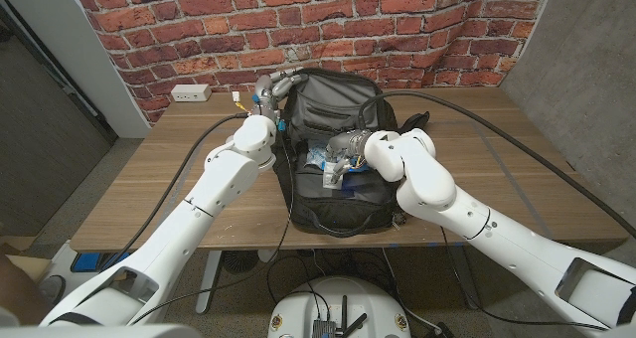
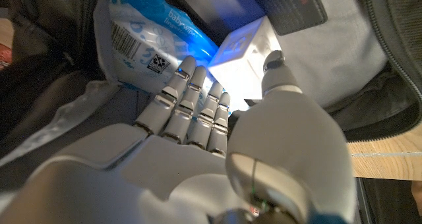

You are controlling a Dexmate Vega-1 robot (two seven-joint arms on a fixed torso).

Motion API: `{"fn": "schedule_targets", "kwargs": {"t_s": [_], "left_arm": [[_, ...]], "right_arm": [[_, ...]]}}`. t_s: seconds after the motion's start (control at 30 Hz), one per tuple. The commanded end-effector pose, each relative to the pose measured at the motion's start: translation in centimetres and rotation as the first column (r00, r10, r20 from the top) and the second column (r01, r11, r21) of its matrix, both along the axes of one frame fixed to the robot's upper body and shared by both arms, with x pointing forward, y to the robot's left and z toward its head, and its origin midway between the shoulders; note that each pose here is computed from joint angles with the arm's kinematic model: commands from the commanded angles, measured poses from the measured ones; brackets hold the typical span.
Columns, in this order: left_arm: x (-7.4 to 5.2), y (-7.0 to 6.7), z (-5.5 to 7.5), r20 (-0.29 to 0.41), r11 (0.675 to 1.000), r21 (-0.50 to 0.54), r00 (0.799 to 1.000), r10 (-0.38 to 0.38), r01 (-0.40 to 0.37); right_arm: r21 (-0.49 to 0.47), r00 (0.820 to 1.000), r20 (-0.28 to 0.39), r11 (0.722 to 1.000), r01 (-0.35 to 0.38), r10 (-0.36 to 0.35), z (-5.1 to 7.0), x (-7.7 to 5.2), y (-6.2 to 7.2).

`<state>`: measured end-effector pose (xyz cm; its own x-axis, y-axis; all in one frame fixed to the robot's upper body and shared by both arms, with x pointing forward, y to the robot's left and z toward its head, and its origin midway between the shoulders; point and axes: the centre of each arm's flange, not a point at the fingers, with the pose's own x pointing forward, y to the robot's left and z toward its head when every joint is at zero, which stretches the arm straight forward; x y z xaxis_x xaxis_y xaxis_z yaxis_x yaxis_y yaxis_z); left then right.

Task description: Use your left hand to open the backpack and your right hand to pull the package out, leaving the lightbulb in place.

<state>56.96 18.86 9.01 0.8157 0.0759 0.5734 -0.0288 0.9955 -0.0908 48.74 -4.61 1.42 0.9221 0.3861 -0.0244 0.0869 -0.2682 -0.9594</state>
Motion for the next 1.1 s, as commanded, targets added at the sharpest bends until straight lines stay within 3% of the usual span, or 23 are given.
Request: {"fn": "schedule_targets", "kwargs": {"t_s": [0.03,0.53,1.1], "left_arm": [[-0.4,0.2,-0.3,0.002,1.000,-0.005,1.000,0.004,-0.004],[-0.9,0.0,-0.6,0.012,1.000,-0.012,1.000,0.000,0.001],[-1.1,-0.3,-0.7,0.018,1.000,-0.016,1.000,0.003,-0.003]], "right_arm": [[-0.026,1.000,0.011,1.000,0.008,-0.008,-0.6,-0.2,0.2],[-0.085,0.999,0.004,0.996,0.036,-0.036,-1.8,-0.5,0.0],[-0.021,0.992,0.123,1.000,-0.008,0.011,-1.8,-1.0,-0.7]]}}
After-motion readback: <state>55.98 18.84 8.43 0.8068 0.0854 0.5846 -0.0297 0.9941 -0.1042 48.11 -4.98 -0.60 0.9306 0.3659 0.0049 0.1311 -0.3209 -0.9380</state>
